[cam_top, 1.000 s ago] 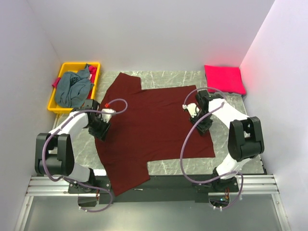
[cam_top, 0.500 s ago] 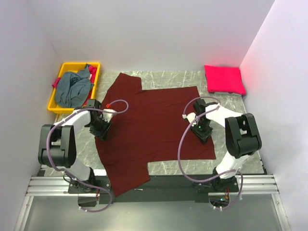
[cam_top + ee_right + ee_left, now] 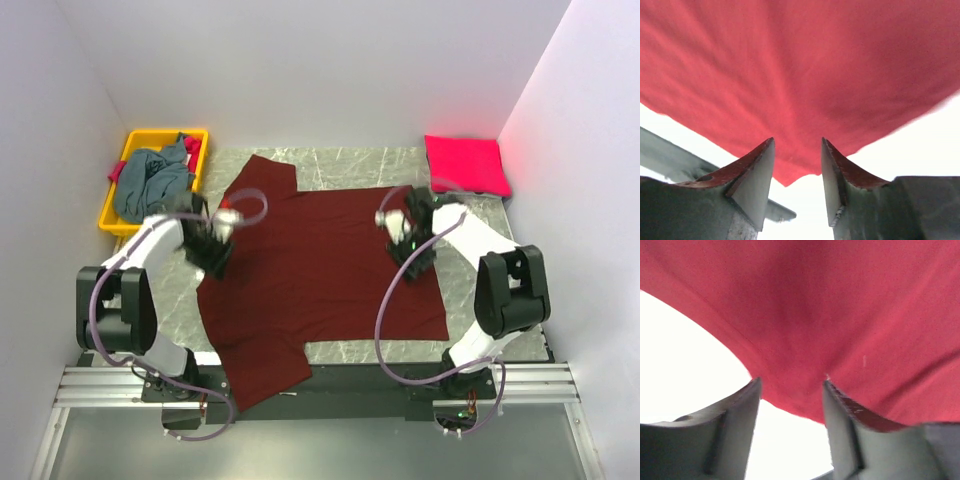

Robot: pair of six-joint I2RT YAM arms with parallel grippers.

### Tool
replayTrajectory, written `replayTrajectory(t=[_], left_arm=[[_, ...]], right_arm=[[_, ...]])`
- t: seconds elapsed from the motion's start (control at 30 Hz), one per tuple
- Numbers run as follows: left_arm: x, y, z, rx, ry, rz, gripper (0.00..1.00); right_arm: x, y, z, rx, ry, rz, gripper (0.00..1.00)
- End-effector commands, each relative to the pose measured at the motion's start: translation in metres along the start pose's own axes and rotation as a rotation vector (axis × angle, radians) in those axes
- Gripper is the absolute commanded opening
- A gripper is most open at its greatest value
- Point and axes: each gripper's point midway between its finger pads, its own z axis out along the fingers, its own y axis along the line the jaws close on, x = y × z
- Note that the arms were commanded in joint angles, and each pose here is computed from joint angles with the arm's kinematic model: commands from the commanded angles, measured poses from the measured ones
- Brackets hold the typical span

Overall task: Fold and stack the t-shirts
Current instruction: Flatten the tshirt out, then fold the tshirt

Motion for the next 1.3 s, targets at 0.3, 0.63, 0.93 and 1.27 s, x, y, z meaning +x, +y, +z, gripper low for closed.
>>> replayTrajectory(t=[0.3,0.63,0.93,1.27], left_arm=[[-0.283,0.07,-0.108,-0.061,-0.697,-0.05,0.84],[-0.372,0.137,-0.073,-0.135,-0.91,-0.196,0.86],[-0.391,0.178,-0.015,-0.188,-0.908,-0.282,0.85],[-0.384,0.204,0.041,-0.252,-0.856,-0.275,0.86]], right_arm=[[-0.177,-0.124,-0.102,0.198,-0.529,0.253,0.56],[-0.23,-0.213,-0.073,0.291,-0.603,0.42,0.52],[-0.246,-0.251,-0.035,0.349,-0.596,0.52,0.52],[-0.24,-0.256,0.003,0.329,-0.542,0.547,0.52]])
